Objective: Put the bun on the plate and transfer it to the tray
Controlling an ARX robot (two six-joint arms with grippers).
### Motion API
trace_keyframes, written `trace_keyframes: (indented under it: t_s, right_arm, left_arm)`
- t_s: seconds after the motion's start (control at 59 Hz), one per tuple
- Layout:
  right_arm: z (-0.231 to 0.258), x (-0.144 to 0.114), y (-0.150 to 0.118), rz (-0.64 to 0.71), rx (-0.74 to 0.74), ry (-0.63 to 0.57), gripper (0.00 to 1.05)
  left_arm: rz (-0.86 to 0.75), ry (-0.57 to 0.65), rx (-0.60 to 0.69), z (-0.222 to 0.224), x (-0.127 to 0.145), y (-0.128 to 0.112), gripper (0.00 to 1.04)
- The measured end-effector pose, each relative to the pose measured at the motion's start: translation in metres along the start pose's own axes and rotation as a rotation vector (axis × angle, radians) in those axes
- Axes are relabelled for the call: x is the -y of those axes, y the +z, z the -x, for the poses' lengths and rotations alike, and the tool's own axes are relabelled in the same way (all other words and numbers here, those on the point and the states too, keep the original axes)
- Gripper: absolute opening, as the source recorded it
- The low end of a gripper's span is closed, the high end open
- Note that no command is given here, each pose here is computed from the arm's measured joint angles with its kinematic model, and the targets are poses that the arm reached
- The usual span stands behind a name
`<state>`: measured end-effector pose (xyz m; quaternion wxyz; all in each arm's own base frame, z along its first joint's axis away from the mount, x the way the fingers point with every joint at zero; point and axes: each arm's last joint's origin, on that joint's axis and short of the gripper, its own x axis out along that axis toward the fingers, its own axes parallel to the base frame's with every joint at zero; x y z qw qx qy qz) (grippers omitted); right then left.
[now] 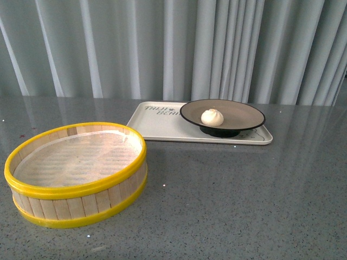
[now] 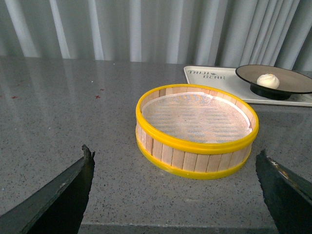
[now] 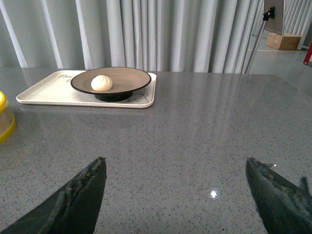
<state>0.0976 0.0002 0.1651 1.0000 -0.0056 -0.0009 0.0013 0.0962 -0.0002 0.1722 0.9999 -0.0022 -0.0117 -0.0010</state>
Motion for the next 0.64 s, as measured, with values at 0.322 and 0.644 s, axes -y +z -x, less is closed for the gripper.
trace_keyframes:
  t_s: [0.322, 0.644]
  right_arm:
    - [0.0, 0.0, 0.0, -0.001, 0.0, 0.0, 0.96]
    - [0.0, 0.0, 0.0, -0.001, 0.0, 0.0, 0.96]
  left_arm:
    - [0.0, 0.0, 0.0, 0.0, 0.0, 0.0, 0.98]
    - [0.0, 0.0, 0.0, 0.0, 0.0, 0.0, 0.98]
